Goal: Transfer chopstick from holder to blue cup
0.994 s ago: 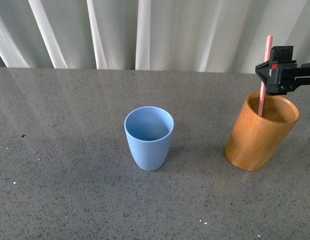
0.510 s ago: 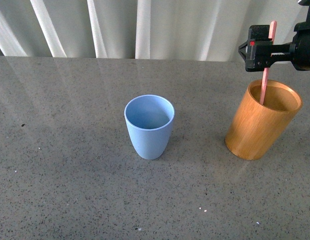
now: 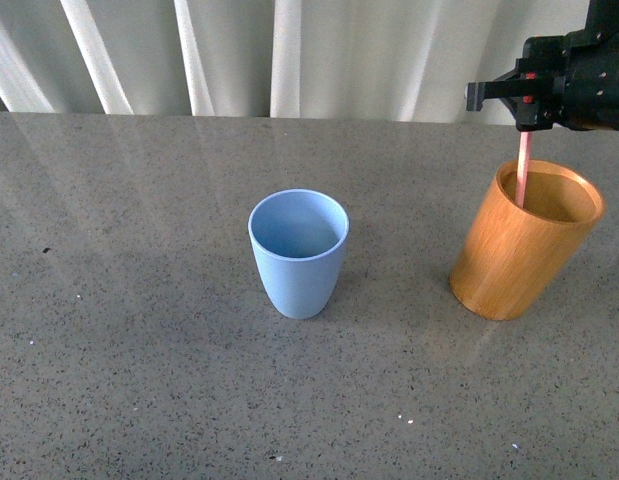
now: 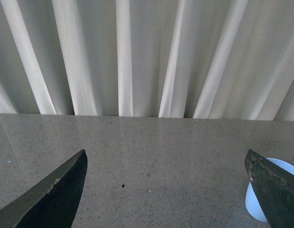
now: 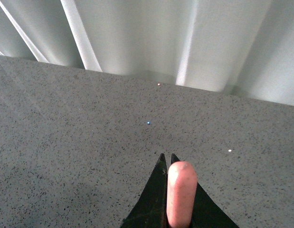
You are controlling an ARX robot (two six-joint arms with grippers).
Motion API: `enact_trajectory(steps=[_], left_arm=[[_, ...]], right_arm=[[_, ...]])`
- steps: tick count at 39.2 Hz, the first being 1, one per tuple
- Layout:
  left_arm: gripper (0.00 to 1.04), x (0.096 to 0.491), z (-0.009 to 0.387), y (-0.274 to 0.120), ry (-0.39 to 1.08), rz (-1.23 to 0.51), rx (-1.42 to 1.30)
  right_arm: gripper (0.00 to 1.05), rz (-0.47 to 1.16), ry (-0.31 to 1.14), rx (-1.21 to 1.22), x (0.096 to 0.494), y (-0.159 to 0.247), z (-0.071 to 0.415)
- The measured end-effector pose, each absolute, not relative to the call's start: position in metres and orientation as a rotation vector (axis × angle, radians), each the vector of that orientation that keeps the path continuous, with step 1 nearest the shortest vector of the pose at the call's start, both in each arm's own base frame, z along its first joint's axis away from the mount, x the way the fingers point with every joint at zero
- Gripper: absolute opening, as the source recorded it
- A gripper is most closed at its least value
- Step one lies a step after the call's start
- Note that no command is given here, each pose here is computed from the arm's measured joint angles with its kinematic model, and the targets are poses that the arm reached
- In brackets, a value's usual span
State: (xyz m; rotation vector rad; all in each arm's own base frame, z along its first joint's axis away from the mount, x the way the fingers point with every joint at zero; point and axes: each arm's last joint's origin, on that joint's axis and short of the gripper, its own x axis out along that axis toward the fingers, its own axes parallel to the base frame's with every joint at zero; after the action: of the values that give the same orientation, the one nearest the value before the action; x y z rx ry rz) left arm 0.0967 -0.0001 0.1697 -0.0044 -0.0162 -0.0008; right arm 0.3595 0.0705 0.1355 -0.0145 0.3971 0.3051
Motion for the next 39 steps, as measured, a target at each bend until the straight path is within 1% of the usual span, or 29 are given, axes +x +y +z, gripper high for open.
enact_trajectory(steps=[14,17,21,25,28,30,33,39], left_arm=[[0.98,0.097,0.170,0.000,-0.016,-0.001,-0.004],[0.98,0.097,0.170,0.000,-0.016,-0.001,-0.004],[0.98,0.097,0.170,0.000,-0.016,-0.001,-0.004],[0.98,0.097,0.170,0.000,-0.016,-0.001,-0.004],[0.98,0.097,0.170,0.000,-0.016,-0.001,-0.004],[0.98,0.097,0.170,0.000,-0.016,-0.001,-0.004],[0.98,0.097,0.170,0.000,-0.016,-0.001,-0.004],[0.98,0.097,0.170,0.000,-0.016,-0.001,-0.004]], right_arm=[[0.01,0.273,0.245,-0.078,0.346,0.067,0.188],[0.01,0.254,0.175,-0.140,0.341,0.069,0.208],[0.01,0.241,0.037,-0.245,0.334,0.080,0.245],[0.01,0.285,-0.066,-0.232,0.322,0.099,0.288],[0.01,0.324,-0.111,-0.196,0.313,0.115,0.308],[0.01,0.359,-0.119,-0.169,0.308,0.129,0.312],[0.01,0.395,-0.101,-0.140,0.307,0.147,0.303],[0.01,0.469,-0.007,-0.073,0.314,0.182,0.259]])
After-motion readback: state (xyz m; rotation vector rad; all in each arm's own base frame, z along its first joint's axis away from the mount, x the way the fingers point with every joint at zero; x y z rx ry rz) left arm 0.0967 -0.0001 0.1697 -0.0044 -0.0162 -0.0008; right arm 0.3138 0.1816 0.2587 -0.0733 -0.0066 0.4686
